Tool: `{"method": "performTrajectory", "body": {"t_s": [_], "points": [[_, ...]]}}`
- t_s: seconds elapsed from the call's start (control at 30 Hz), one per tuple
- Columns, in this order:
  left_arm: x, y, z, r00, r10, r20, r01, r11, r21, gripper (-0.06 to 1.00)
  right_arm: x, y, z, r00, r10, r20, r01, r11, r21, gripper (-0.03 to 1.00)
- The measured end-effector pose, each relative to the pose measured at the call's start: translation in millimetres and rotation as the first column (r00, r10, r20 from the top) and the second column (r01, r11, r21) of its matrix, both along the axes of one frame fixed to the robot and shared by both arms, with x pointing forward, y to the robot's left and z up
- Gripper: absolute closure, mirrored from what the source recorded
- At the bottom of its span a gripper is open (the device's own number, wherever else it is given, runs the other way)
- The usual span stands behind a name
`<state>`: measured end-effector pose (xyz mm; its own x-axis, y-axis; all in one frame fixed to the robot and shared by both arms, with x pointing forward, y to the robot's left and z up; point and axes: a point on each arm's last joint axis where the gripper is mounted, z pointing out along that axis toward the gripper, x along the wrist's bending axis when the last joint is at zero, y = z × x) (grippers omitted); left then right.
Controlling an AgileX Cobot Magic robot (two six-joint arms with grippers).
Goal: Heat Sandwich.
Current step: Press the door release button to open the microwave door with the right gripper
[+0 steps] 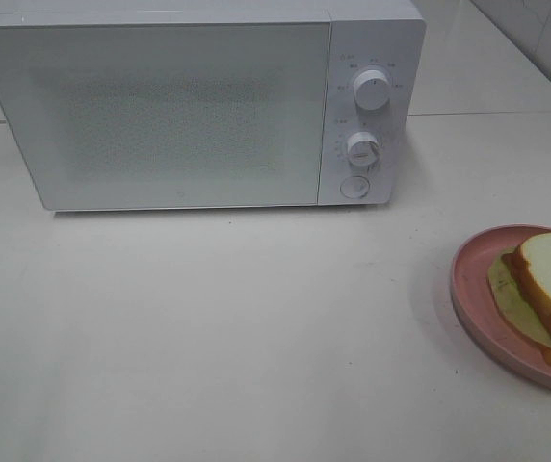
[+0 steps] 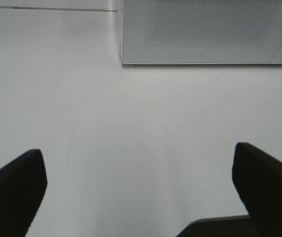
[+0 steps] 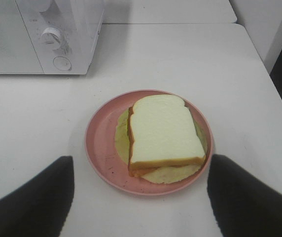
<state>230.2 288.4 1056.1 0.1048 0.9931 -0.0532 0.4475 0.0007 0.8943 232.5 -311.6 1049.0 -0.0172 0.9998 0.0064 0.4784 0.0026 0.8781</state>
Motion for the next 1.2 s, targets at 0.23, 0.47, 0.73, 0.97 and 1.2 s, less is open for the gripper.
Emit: {"method": "performTrajectory", "body": {"t_s": [0.23, 0.47, 0.73, 0.97, 1.2], "points": [[0, 0, 0, 1.000, 0.000, 0.000, 0.000, 1.000, 0.000, -0.01, 2, -1, 11, 1.000, -0.005, 0.022, 0.005, 1.000, -0.010, 0.23], [0, 0, 0, 1.000, 0.000, 0.000, 0.000, 1.000, 0.000, -0.01, 23, 3, 18, 1.000, 0.005, 0.002, -0.005, 1.000, -0.023, 0.23], [0, 0, 0, 1.000, 0.000, 0.000, 0.000, 1.000, 0.000, -0.01, 57, 11, 25, 1.000, 0.029, -0.002, -0.029, 0.999, -0.033, 0.23], [0, 0, 0, 1.000, 0.000, 0.000, 0.000, 1.000, 0.000, -0.01, 91, 18, 27, 0.999, 0.053, -0.001, -0.053, 0.998, -0.039, 0.23], [0, 0, 0, 1.000, 0.000, 0.000, 0.000, 1.000, 0.000, -0.01, 121, 25, 26, 0.997, 0.077, 0.017, -0.076, 0.996, -0.036, 0.23]]}}
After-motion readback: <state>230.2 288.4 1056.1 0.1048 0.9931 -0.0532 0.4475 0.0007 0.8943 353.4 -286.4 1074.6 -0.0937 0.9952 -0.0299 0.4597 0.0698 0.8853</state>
